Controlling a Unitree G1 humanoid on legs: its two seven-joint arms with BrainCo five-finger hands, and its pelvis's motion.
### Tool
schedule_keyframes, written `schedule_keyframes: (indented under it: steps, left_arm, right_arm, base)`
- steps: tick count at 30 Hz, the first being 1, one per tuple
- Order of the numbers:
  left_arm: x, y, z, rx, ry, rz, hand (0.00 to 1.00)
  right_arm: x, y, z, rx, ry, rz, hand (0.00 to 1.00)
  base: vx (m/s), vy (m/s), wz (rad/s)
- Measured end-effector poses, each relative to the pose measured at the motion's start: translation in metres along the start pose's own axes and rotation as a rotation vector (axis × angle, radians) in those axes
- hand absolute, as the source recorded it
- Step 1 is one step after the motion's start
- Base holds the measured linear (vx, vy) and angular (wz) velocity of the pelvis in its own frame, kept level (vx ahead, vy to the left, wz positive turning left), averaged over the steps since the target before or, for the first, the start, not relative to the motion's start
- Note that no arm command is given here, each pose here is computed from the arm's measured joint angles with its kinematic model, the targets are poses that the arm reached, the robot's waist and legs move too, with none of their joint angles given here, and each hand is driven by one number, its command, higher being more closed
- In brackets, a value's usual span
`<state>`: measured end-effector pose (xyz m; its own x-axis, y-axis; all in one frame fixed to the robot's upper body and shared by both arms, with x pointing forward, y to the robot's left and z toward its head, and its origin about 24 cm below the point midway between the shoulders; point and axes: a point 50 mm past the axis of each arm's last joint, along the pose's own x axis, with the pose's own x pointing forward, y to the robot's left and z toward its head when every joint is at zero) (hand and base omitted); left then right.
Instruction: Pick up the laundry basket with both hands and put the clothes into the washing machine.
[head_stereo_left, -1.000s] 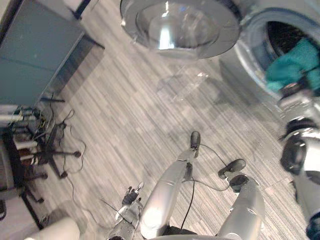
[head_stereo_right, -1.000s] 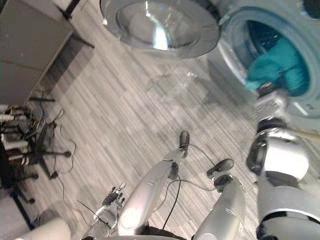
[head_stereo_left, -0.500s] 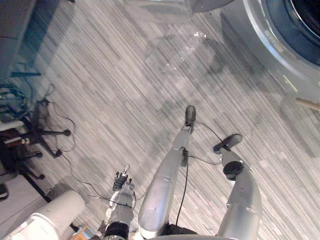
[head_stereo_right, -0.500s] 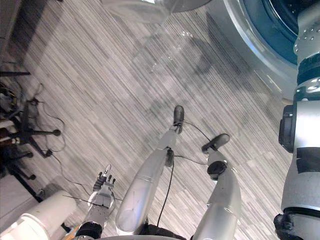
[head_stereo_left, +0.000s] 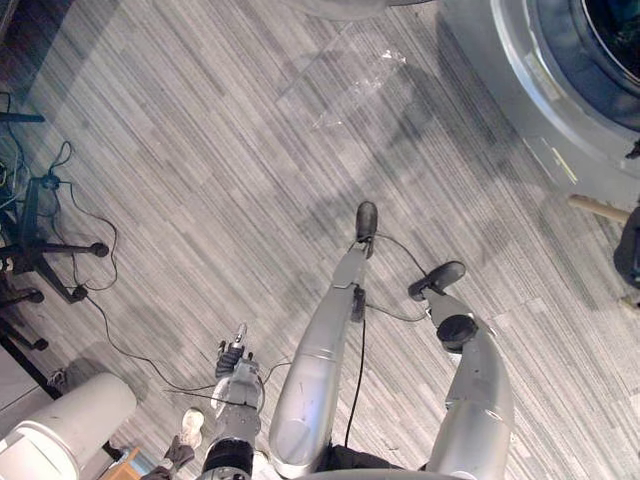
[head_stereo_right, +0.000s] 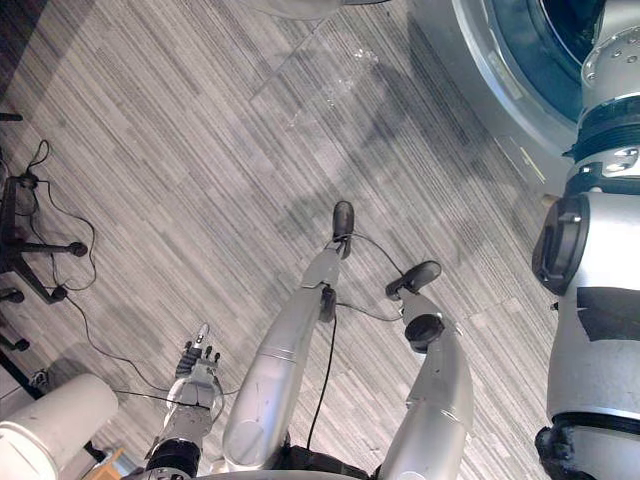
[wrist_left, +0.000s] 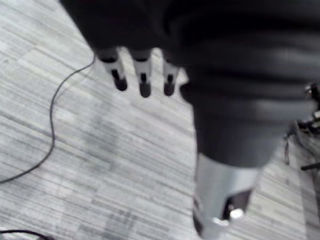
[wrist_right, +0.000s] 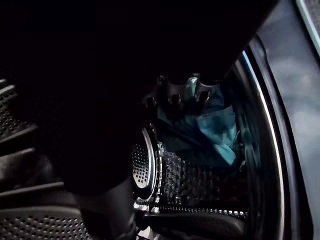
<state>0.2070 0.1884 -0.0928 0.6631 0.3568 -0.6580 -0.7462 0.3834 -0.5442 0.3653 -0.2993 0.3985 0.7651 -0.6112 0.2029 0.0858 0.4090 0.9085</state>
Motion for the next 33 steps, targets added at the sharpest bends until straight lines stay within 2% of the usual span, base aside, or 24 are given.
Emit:
schedule_keyframes:
  steps: [3,8,11,13,16,17,19,21,24,33]
  left_arm:
    - [0.000,0.003,-0.002,0.005,0.006,0.012,0.00]
    - [0.001,0.015,-0.005,-0.002,0.025,0.067,0.00]
    - [0.002,0.024,-0.012,0.015,0.060,0.109,0.00]
    - [0.002,0.031,-0.019,0.035,0.095,0.140,0.00]
    - [0.002,0.041,-0.023,0.055,0.130,0.174,0.00]
    - [0.000,0.052,-0.022,0.067,0.138,0.204,0.00]
    - [-0.002,0.063,-0.021,0.082,0.144,0.229,0.00]
    - [-0.001,0.073,-0.010,0.133,0.130,0.230,0.00]
    - [-0.001,0.079,-0.007,0.182,0.135,0.230,0.00]
    - [-0.023,0.134,-0.010,0.263,0.201,0.361,0.00]
  right_arm:
    - [0.000,-0.010,-0.010,0.005,0.017,-0.014,0.00]
    - [-0.009,-0.028,-0.029,-0.033,0.022,0.052,0.00]
    - [-0.020,-0.054,-0.045,-0.042,0.021,0.102,0.00]
    - [-0.030,-0.093,-0.079,-0.080,0.097,0.050,0.00]
    - [-0.047,-0.135,-0.107,-0.074,0.162,-0.027,0.00]
    - [-0.069,-0.175,-0.124,-0.133,0.192,-0.044,0.00]
    - [-0.101,-0.218,-0.146,-0.188,0.272,-0.088,0.00]
    - [-0.151,-0.287,-0.161,-0.298,0.410,-0.198,0.00]
    - [-0.191,-0.335,-0.158,-0.352,0.503,-0.304,0.00]
    - [-0.262,-0.400,-0.119,-0.458,0.561,-0.454,0.00]
  base:
    - [0.04,-0.006,0.04]
    - [0.04,-0.012,-0.02]
    - [0.05,-0.026,-0.12]
    - [0.05,-0.034,-0.11]
    - [0.11,-0.061,0.02]
    - [0.12,-0.051,0.07]
    - [0.09,-0.043,0.01]
    - [0.05,-0.064,0.03]
    - [-0.04,-0.077,-0.09]
    - [0.00,-0.040,-0.10]
